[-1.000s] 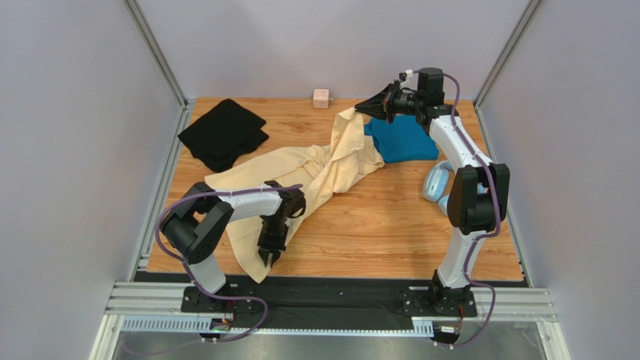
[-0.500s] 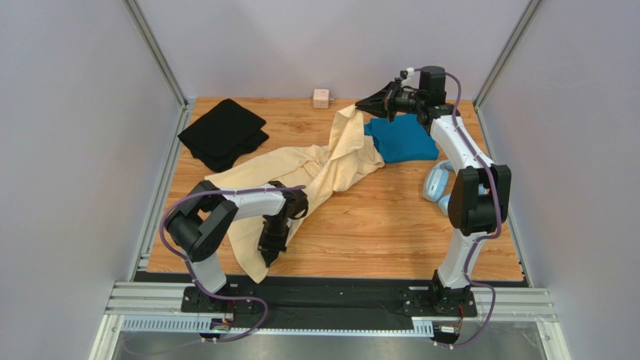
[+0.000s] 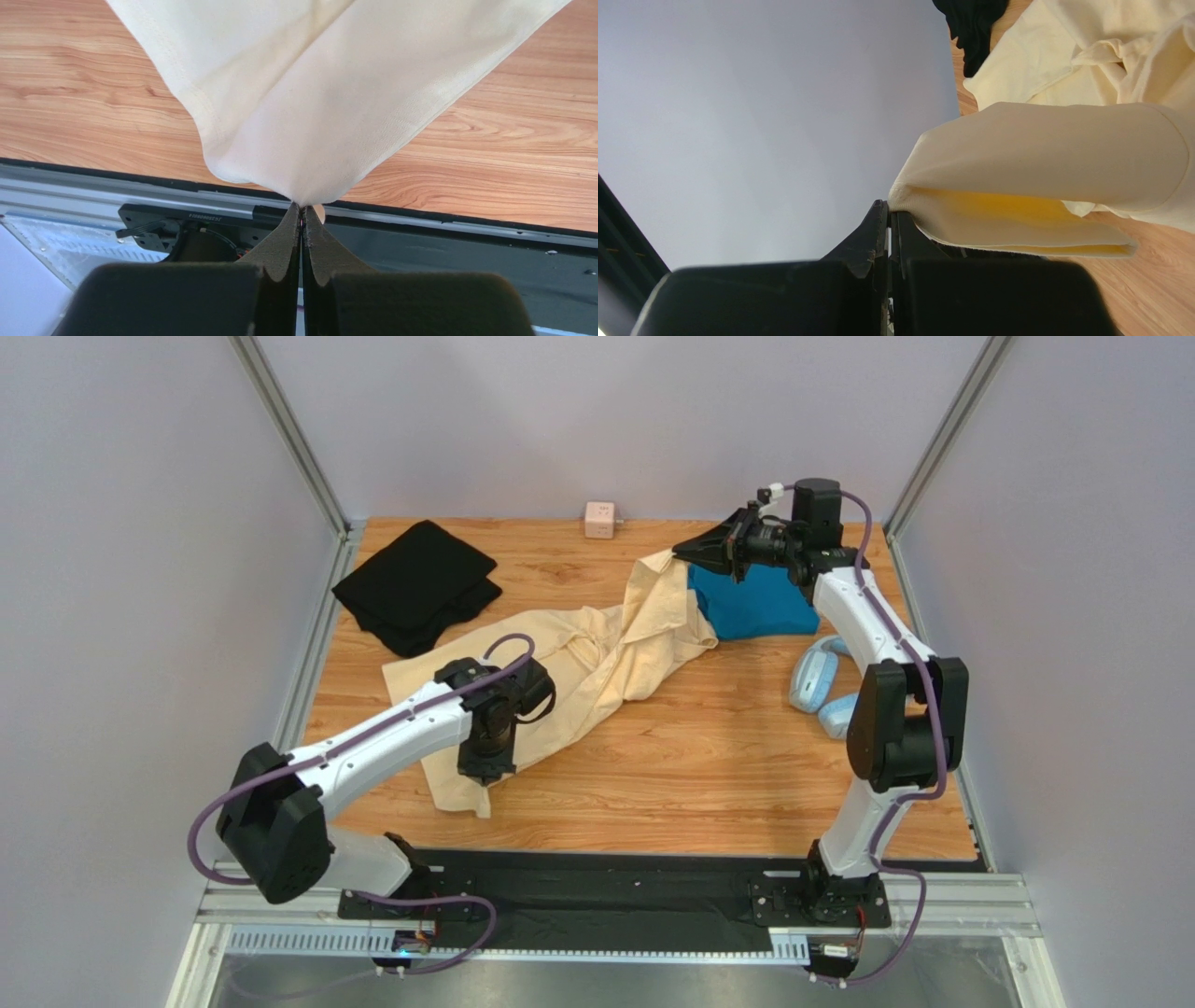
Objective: Fold and stack the t-shirts
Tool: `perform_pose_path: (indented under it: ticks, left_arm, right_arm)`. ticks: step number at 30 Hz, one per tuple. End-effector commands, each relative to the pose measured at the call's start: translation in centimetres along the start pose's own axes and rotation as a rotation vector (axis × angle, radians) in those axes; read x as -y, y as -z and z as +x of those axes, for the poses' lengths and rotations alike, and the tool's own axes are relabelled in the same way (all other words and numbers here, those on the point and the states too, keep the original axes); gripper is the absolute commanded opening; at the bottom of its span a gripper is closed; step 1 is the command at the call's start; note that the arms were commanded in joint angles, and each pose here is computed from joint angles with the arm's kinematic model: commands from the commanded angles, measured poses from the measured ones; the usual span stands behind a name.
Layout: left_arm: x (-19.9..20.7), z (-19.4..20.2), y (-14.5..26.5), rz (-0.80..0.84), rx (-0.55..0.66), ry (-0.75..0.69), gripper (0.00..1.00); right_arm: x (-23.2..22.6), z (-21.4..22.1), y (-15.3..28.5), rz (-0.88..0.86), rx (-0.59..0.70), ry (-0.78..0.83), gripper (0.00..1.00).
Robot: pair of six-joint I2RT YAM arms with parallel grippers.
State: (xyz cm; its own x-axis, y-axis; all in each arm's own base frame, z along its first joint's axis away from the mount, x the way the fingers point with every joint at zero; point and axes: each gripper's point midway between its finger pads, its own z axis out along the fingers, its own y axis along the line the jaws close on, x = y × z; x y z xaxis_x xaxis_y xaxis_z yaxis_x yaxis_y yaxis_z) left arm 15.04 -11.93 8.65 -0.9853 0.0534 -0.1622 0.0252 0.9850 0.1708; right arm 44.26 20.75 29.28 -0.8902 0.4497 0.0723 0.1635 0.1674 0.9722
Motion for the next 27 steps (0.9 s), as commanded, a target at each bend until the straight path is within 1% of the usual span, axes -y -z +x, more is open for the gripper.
perform_pose_path:
  ticks: [1,2,4,5,7,9,10,13,14,17,18,20,22,25,27]
  left_arm:
    - [-1.7,-1.4,2.6,-0.033,0.109,0.054,0.00]
    - [-2.2,-1.8,2.9,-0.052,0.133,0.070,0.00]
    - [-3.3,-1.8,3.5,-0.072,0.157,0.093,0.00]
    - [-4.1,-2.1,3.6,-0.096,0.171,0.129,0.00]
    - [-5.6,-1.7,4.0,-0.136,0.172,0.173,0.00]
    - [-7.2,-1.6,4.4,-0.181,0.181,0.229,0.00]
    - [-7.7,-1.5,4.7,-0.186,0.194,0.249,0.00]
    - [-9.4,-1.7,5.3,-0.223,0.221,0.326,0.00]
    - [-9.9,-1.8,5.5,-0.237,0.231,0.338,0.00]
    - [-10.9,-2.0,6.3,-0.254,0.263,0.380,0.00]
    - [-11.2,-2.1,6.5,-0.263,0.276,0.390,0.00]
    - [-11.6,-2.1,6.9,-0.264,0.296,0.405,0.00]
    - [-12.2,-1.8,7.2,-0.279,0.311,0.433,0.00]
    - [-12.9,-1.3,7.7,-0.272,0.343,0.479,0.00]
    - [-13.2,-0.9,8.0,-0.252,0.367,0.495,0.00]
  right_arm:
    - [-0.2,1.2,1.7,0.025,0.031,0.037,0.00]
    - [1.0,1.4,2.0,0.052,0.031,0.007,0.00]
    - [1.5,1.9,2.6,0.072,0.043,0.021,0.00]
    - [2.8,2.2,2.9,0.105,0.046,-0.012,0.00]
    - [3.4,2.9,3.8,0.138,0.066,-0.004,0.00]
    - [6.0,3.9,4.8,0.224,0.070,-0.031,0.00]
    - [6.6,4.0,5.5,0.262,0.098,-0.023,0.00]
    - [10.2,5.4,7.5,0.400,0.109,-0.082,0.00]
    - [11.4,6.4,8.1,0.450,0.091,-0.110,0.00]
    - [14.0,7.2,10.5,0.536,0.127,-0.199,0.00]
    - [15.0,8.0,11.3,0.572,0.137,-0.234,0.00]
    - [15.2,8.7,12.3,0.588,0.166,-0.249,0.00]
    - [16.6,9.7,13.3,0.644,0.185,-0.286,0.00]
    - [17.0,10.8,14.0,0.655,0.214,-0.317,0.00]
    - [16.4,11.3,14.5,0.648,0.244,-0.323,0.00]
